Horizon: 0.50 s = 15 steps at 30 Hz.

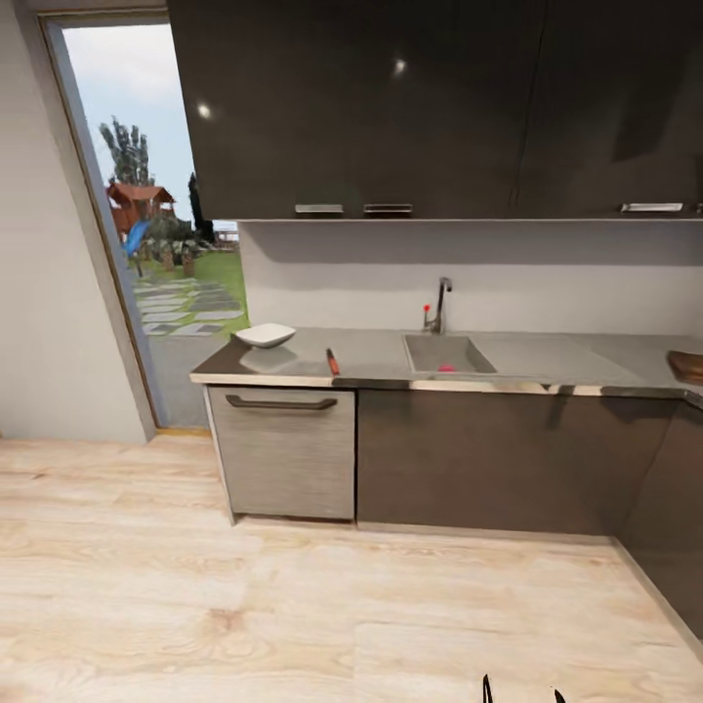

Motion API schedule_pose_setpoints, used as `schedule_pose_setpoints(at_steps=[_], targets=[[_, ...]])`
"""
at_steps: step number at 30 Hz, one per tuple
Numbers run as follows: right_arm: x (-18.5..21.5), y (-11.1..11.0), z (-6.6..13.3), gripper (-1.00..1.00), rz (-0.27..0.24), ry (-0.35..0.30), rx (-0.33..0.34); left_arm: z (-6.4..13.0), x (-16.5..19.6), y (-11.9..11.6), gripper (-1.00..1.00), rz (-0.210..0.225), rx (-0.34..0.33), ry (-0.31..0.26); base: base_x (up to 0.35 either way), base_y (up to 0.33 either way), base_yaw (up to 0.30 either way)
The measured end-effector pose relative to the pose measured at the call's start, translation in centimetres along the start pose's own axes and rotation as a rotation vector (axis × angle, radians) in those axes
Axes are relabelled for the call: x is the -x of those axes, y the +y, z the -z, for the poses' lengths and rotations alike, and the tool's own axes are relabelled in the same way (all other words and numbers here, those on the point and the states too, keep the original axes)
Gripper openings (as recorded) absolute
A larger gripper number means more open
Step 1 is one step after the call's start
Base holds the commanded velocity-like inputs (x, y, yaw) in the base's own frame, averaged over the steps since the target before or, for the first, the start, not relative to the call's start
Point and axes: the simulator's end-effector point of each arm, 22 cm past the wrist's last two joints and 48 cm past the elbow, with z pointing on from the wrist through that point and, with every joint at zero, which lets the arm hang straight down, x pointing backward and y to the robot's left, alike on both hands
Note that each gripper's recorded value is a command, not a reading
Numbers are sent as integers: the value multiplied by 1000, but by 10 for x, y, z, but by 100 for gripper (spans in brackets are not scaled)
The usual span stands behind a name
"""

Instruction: In the kitchen, take the Vidalia onion out of the sink, dice it on the chopping board with the paring knife, put the diced onion into the bowl on the countertop, then place both the paring knife and the chopping board into the sink.

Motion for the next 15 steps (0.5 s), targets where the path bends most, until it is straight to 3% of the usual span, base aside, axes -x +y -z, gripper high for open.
schedule_pose_setpoints(at_steps=[11, 15], targets=[[0, 0, 0, 100, 0, 0, 1, 0, -1, 0, 100, -1, -2, 2, 320, 120, 10], [0, 0, 0, 100, 0, -1, 1, 0, -1, -1, 100, -1, -2, 1, 320, 121, -98]])
